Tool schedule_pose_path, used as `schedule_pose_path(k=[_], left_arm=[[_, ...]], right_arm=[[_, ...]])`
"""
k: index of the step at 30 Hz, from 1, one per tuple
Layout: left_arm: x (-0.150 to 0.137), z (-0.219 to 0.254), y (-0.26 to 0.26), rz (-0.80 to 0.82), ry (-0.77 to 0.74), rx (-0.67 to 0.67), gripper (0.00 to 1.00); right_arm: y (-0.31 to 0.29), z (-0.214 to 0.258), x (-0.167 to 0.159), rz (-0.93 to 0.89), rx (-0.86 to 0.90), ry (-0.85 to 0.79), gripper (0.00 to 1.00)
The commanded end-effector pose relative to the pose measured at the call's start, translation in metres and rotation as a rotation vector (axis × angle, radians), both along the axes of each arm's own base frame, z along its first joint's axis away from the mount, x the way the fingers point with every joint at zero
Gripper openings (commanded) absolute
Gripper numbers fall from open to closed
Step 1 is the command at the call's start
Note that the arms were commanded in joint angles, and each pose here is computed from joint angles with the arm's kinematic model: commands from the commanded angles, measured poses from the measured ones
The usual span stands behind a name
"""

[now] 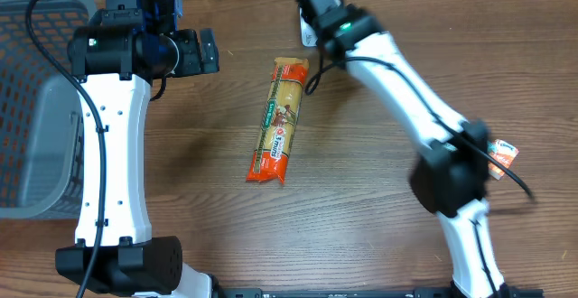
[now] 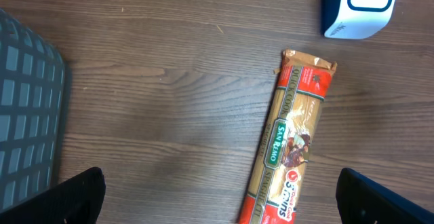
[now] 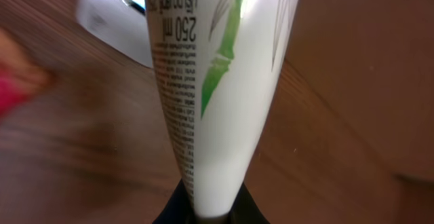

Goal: Scan the item barcode
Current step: 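Carry the white tube right and release it beside the teal packet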

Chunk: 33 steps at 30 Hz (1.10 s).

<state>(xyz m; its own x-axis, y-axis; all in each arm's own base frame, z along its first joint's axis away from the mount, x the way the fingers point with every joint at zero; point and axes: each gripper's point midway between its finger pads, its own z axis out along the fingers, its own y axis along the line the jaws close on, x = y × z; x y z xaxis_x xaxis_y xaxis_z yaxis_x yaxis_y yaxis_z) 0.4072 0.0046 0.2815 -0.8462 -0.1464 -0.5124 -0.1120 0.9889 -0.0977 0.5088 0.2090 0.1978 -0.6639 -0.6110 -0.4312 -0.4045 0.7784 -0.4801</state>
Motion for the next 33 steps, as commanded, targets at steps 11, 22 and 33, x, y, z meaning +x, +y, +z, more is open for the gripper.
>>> schedule_pose_path(k=[11, 22, 33], left_arm=[[0.001, 0.001, 0.003, -0.005, -0.004, 0.013, 1.0], [0.001, 0.001, 0.003, -0.005, -0.004, 0.013, 1.0], [0.001, 0.001, 0.003, -0.005, -0.004, 0.013, 1.0]], right_arm=[[-0.075, 0.003, -0.141, -0.364, 0.411, 0.588, 0.04], [-0.129, -0.12, -0.162, -0.52, 0.367, 0.756, 0.04], [-0.194, -0.154, -0.178, -0.741, 0.443, 0.795, 0.17]])
